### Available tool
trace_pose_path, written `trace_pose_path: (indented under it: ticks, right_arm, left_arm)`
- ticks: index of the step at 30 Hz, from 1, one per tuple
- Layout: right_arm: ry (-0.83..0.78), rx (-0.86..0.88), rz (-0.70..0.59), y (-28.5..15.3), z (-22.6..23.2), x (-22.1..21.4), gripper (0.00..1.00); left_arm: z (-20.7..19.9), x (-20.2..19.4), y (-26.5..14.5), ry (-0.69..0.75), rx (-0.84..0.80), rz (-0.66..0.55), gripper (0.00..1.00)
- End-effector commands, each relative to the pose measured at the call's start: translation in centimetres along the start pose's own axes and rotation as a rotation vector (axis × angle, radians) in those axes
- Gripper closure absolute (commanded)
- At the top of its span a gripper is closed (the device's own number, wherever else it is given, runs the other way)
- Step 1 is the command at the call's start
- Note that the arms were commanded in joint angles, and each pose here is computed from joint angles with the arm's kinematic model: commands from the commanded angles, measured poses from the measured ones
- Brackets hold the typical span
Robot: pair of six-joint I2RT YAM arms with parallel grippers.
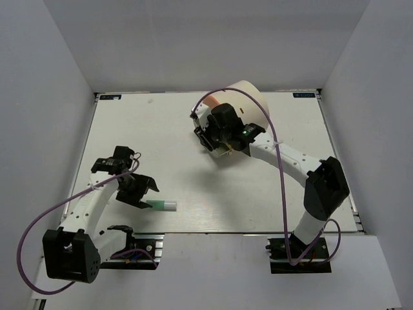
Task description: Organize the makeup
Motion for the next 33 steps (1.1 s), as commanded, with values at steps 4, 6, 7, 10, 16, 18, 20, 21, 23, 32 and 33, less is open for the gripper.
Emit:
trace_pose_path:
  ticks: [4,6,7,10,16,18,20,21,23,32,33]
  right_arm:
    - [-0.012,0.156,-0.107,-3.6,0.7,4.1,0.54]
    - [-0.002,0.160,-0.116,-3.9,0.3,4.5,0.53]
    - [0.000,0.165,-0.125,-4.0,0.2,4.8,0.53]
    - [0.019,0.168,-0.140,-4.5,-0.6,5.5,0.52]
    - [0.024,0.179,-0.156,-5.3,-1.2,6.0,0.51]
    - [0.028,0.179,-0.154,-5.4,-1.4,5.8,0.51]
    - [0.028,0.184,-0.153,-5.5,-1.4,5.8,0.51]
    - [0.029,0.182,-0.155,-5.5,-1.5,5.8,0.51]
    - [0.027,0.178,-0.154,-5.6,-1.7,5.7,0.51]
    - [0.032,0.182,-0.134,-5.1,-1.7,4.9,0.50]
    - [0.031,0.179,-0.136,-5.1,-1.9,4.9,0.50]
  left_arm:
    - [2.2,-0.2,1.7,-0.058,0.089,0.006,0.29]
    - [2.2,-0.2,2.6,-0.073,0.078,0.013,0.29]
    - [3.0,-0.3,3.4,-0.086,0.106,0.024,0.28]
    - [3.5,0.1,5.0,-0.107,0.127,0.014,0.28]
    - [2.0,2.0,6.5,-0.113,0.094,-0.058,0.28]
    - [1.4,2.3,6.8,-0.113,0.084,-0.061,0.28]
    - [0.6,2.3,6.8,-0.111,0.064,-0.052,0.28]
    - [0.3,2.1,6.7,-0.109,0.054,-0.034,0.28]
    - [-0.3,1.7,6.3,-0.088,0.032,-0.020,0.30]
    - [-4.6,3.4,2.6,-0.040,-0.206,-0.153,0.32]
    - [-5.2,3.7,2.3,-0.037,-0.226,-0.170,0.30]
Point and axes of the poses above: each gripper's point midway between its finger pads, its own y axis out along the fingers, its own z axis along the line the jaws close on, x = y × z, the point moved 1 cm from there along -y, back along the fingers, and after that the axes turned 7 degrees about y, right-handed, at the moved point
